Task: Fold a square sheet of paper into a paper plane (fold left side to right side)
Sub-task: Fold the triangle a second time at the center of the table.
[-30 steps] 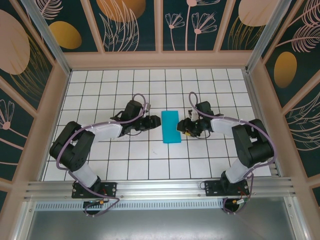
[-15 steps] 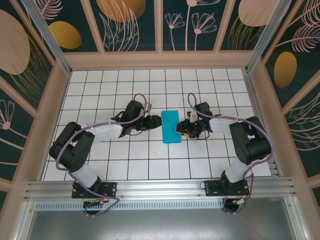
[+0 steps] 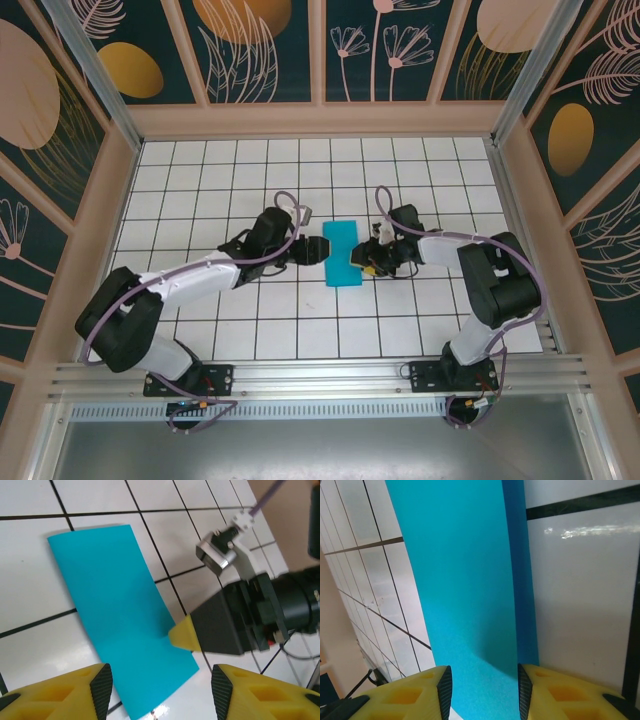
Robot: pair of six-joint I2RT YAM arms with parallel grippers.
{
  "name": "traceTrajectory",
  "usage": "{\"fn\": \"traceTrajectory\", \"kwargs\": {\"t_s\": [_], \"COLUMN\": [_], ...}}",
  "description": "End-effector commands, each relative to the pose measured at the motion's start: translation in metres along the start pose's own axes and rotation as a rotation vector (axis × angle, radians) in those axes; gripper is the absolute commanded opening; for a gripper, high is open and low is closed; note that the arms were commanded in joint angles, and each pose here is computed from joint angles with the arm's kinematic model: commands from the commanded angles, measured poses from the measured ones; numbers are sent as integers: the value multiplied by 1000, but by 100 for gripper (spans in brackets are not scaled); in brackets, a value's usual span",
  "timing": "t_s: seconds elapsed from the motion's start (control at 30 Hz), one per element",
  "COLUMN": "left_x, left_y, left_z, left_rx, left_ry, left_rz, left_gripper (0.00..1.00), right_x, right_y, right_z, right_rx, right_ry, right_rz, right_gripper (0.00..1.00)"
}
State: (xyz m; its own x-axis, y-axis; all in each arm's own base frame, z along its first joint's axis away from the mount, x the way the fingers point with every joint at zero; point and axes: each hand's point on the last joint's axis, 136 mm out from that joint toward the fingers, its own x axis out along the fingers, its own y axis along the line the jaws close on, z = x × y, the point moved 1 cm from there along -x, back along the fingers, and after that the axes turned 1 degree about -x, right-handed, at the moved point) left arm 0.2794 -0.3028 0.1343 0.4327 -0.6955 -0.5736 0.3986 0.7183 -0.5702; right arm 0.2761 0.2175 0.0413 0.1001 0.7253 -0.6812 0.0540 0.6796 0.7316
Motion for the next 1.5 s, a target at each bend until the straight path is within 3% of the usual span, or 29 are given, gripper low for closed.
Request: {"fn": "traceTrajectory", "kwargs": {"t_s": [0.0, 0.43, 1.07, 1.47], "left_x": [-5, 26, 69, 79], "left_y": [3, -37, -31, -24], "left_z": [-16, -53, -75, -69], "left_rx": [128, 304, 396, 410], "left_ry": [13, 89, 165, 110], "left_rz": [94, 130, 288, 343], "left_gripper": [59, 67, 74, 72], "right_x": [-7, -13, -15, -13], "right_y": [17, 30, 38, 37], "right_z": [11, 18, 16, 15], "right_rx": [10, 31, 60, 98], "right_ry": [-13, -1, 0, 16], "right_rz": [56, 101, 150, 153], "right_gripper": [41, 38, 35, 32]}}
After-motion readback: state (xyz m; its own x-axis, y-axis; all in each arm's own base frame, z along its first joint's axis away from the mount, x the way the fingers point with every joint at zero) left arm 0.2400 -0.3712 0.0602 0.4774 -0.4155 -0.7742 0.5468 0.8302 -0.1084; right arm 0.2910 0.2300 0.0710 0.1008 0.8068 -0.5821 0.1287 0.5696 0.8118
